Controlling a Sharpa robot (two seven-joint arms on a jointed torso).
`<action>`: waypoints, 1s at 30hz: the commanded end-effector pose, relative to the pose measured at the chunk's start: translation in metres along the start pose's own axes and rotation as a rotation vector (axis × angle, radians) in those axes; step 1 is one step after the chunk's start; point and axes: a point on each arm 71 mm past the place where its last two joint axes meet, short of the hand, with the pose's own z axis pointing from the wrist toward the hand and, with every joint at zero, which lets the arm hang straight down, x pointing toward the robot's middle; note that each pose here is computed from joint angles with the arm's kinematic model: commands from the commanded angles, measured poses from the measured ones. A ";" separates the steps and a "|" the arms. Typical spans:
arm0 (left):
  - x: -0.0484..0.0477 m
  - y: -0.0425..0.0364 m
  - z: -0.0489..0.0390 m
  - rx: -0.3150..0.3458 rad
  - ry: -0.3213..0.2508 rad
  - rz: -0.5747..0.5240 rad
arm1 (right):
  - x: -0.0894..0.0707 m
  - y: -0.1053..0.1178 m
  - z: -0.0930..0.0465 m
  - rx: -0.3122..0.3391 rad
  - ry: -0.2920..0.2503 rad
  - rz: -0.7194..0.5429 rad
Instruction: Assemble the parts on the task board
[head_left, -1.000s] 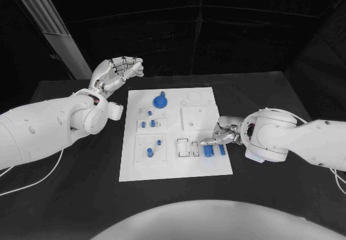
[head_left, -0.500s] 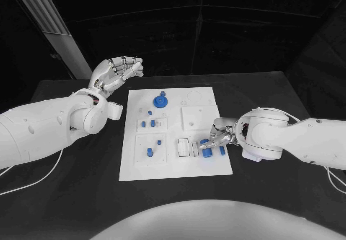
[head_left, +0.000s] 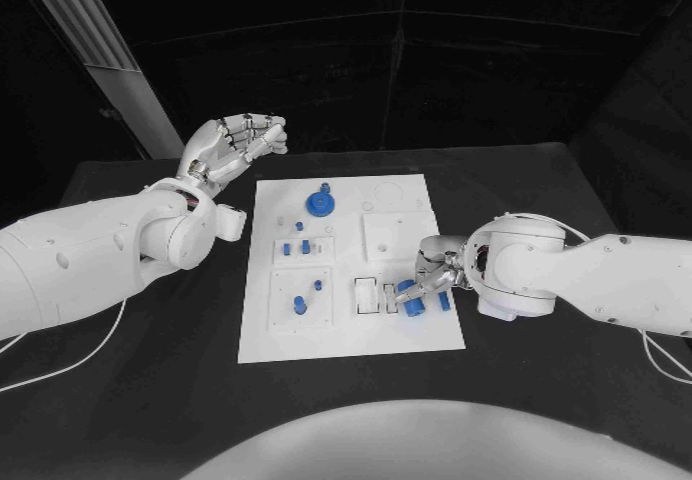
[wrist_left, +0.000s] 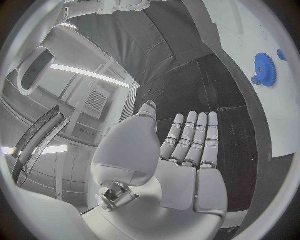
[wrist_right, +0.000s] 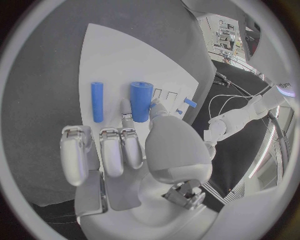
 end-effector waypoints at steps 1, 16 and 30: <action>0.0008 -0.0112 -0.0003 0.146 0.008 -0.010 | 0.013 -0.007 0.004 0.058 0.055 -0.035; 0.0005 -0.0111 -0.0006 0.145 0.008 -0.011 | 0.009 -0.004 0.000 -0.032 -0.022 0.091; -0.0004 -0.0107 -0.0006 0.143 0.007 -0.010 | 0.006 -0.011 -0.011 -0.112 -0.041 0.341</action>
